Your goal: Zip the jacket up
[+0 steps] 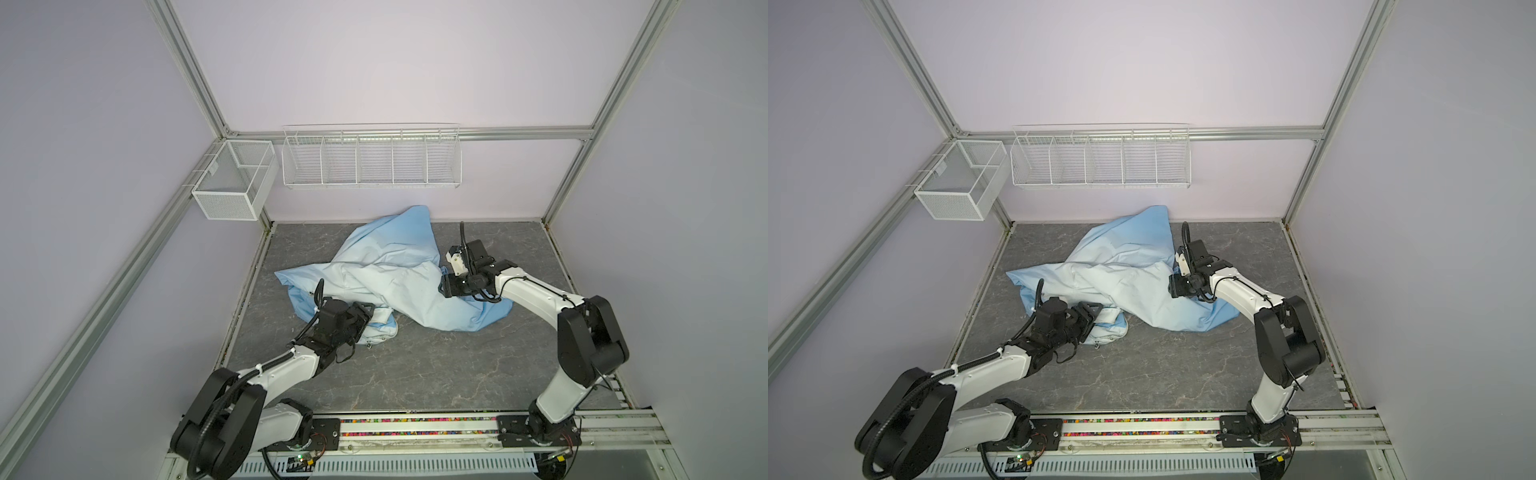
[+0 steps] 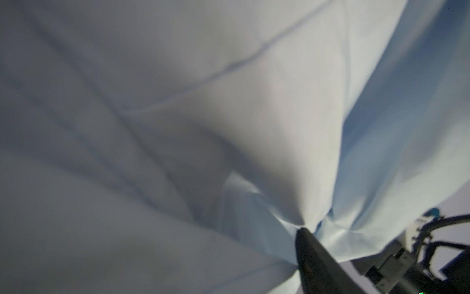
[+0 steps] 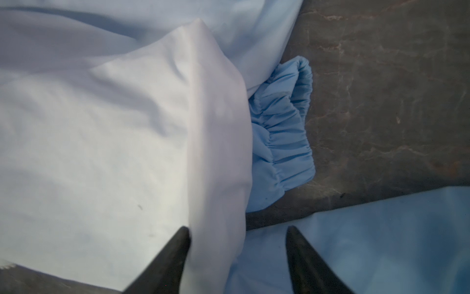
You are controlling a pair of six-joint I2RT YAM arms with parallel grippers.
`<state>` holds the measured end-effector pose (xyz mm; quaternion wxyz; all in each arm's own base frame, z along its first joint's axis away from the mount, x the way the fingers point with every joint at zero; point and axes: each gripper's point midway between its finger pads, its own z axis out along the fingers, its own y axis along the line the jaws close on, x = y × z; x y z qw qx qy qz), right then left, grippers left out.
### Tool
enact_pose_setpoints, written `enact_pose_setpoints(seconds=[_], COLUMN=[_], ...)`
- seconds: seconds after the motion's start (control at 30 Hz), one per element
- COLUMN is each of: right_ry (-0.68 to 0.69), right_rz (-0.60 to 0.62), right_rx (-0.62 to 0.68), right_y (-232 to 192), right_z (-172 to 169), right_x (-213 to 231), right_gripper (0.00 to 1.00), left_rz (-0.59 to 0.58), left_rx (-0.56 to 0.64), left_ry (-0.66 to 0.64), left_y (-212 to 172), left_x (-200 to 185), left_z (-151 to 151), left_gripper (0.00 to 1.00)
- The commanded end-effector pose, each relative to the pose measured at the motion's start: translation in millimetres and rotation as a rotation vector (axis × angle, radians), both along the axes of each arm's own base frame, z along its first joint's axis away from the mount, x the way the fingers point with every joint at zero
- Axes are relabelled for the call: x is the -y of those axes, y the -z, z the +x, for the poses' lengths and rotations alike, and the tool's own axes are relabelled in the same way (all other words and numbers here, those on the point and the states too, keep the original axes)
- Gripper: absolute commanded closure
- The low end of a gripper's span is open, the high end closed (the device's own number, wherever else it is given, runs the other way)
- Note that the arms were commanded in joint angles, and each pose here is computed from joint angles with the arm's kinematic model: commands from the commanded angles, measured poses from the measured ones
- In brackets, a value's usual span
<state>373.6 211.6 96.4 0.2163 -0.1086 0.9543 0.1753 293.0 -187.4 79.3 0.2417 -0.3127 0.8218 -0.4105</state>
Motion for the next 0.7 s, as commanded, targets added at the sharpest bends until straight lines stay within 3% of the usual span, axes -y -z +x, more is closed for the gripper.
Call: enact_pose_setpoints(seconds=[0.0, 0.13, 0.23, 0.47, 0.67], right_ry=[-0.023, -0.015, 0.016, 0.137, 0.231], right_rz=[0.064, 0.075, 0.101, 0.208, 0.226], right_rx=[0.023, 0.069, 0.11, 0.241, 0.375], right_y=[-12.0, -42.2, -71.6, -151.3, -217.2], right_z=[4.2, 12.9, 22.5, 39.4, 37.1], right_x=[-11.8, -9.0, 2.1, 45.6, 87.0], right_gripper=[0.62, 0.93, 0.93, 0.93, 0.93], left_rz=[-0.05, 0.03, 0.147, 0.411, 0.469], left_rx=[0.1, 0.122, 0.154, 0.279, 0.463], left_ry=[0.019, 0.036, 0.055, 0.097, 0.224], left_y=[-33.3, -54.5, -82.1, -164.9, -247.3], left_x=[13.4, 3.4, -11.7, -42.3, -28.5], left_z=[27.7, 40.1, 42.7, 39.4, 41.6], left_gripper=[0.61, 0.83, 1.0, 1.0, 1.0])
